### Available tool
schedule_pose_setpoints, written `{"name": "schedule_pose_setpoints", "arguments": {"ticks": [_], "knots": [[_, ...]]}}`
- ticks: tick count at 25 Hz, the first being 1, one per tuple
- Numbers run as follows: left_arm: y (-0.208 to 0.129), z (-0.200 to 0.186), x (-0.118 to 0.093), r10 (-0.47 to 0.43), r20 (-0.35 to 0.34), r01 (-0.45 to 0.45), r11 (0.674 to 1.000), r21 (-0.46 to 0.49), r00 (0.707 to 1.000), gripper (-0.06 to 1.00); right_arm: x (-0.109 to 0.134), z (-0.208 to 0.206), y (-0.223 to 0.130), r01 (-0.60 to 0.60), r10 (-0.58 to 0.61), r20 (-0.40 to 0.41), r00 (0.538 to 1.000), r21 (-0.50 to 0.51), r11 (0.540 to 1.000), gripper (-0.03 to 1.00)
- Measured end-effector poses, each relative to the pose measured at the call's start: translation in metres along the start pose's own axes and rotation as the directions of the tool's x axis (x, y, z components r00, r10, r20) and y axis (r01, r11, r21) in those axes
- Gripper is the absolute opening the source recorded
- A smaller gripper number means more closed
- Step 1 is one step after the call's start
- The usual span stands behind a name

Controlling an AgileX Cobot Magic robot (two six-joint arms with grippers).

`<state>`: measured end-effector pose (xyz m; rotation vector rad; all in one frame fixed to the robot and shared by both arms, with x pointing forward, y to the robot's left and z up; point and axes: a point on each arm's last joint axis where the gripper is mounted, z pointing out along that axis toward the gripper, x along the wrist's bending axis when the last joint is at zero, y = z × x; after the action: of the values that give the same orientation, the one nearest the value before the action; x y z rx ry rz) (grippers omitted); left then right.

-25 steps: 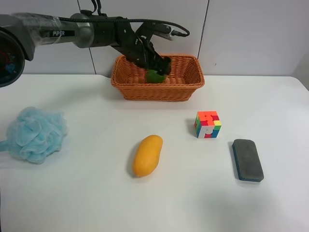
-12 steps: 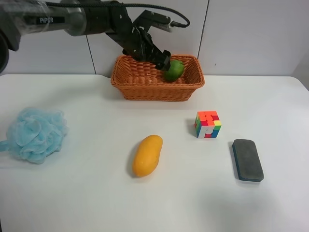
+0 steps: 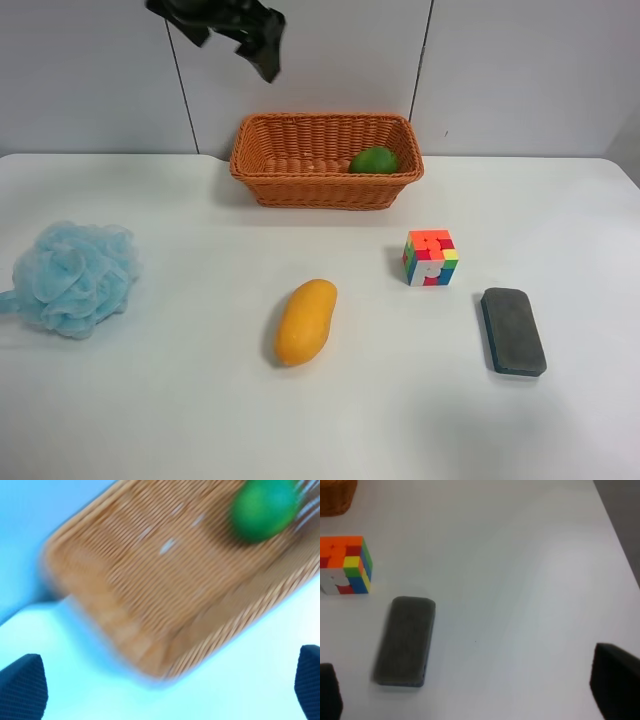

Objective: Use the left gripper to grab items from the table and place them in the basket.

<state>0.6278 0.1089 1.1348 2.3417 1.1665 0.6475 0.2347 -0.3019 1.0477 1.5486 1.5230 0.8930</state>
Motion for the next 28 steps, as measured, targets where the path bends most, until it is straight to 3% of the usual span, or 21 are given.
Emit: {"name": "schedule_pose_setpoints", "arguments": {"ticks": [2, 8, 12, 16, 19, 22, 28], "knots": [[-0.007, -0.037, 0.011, 0.003, -0.074, 0.000, 0.999, 0.041, 0.997, 0.99, 0.000, 0.000, 0.000, 0.000, 0.000, 0.000, 1.000, 0.000, 1.000, 0.99], [-0.037, -0.146, 0.033, -0.083, -0.178, 0.065, 0.993, -0.100, 0.981, 0.99, 0.000, 0.000, 0.000, 0.000, 0.000, 0.000, 1.000, 0.000, 1.000, 0.99], [-0.082, -0.205, 0.041, -0.188, -0.222, 0.151, 0.973, -0.172, 0.957, 0.99, 0.000, 0.000, 0.000, 0.000, 0.000, 0.000, 1.000, 0.000, 1.000, 0.99], [-0.151, -0.259, 0.044, -0.293, -0.298, 0.225, 0.943, -0.244, 0.908, 0.99, 0.000, 0.000, 0.000, 0.000, 0.000, 0.000, 1.000, 0.000, 1.000, 0.99], [-0.209, -0.289, 0.035, -0.371, -0.349, 0.272, 0.914, -0.301, 0.861, 0.99, 0.000, 0.000, 0.000, 0.000, 0.000, 0.000, 1.000, 0.000, 1.000, 0.99], [-0.264, -0.305, 0.013, -0.444, -0.365, 0.314, 0.877, -0.363, 0.818, 0.99, 0.000, 0.000, 0.000, 0.000, 0.000, 0.000, 1.000, 0.000, 1.000, 0.99], [-0.350, -0.287, -0.038, -0.551, -0.350, 0.391, 0.812, -0.433, 0.757, 0.99, 0.000, 0.000, 0.000, 0.000, 0.000, 0.000, 1.000, 0.000, 1.000, 0.99]]}}
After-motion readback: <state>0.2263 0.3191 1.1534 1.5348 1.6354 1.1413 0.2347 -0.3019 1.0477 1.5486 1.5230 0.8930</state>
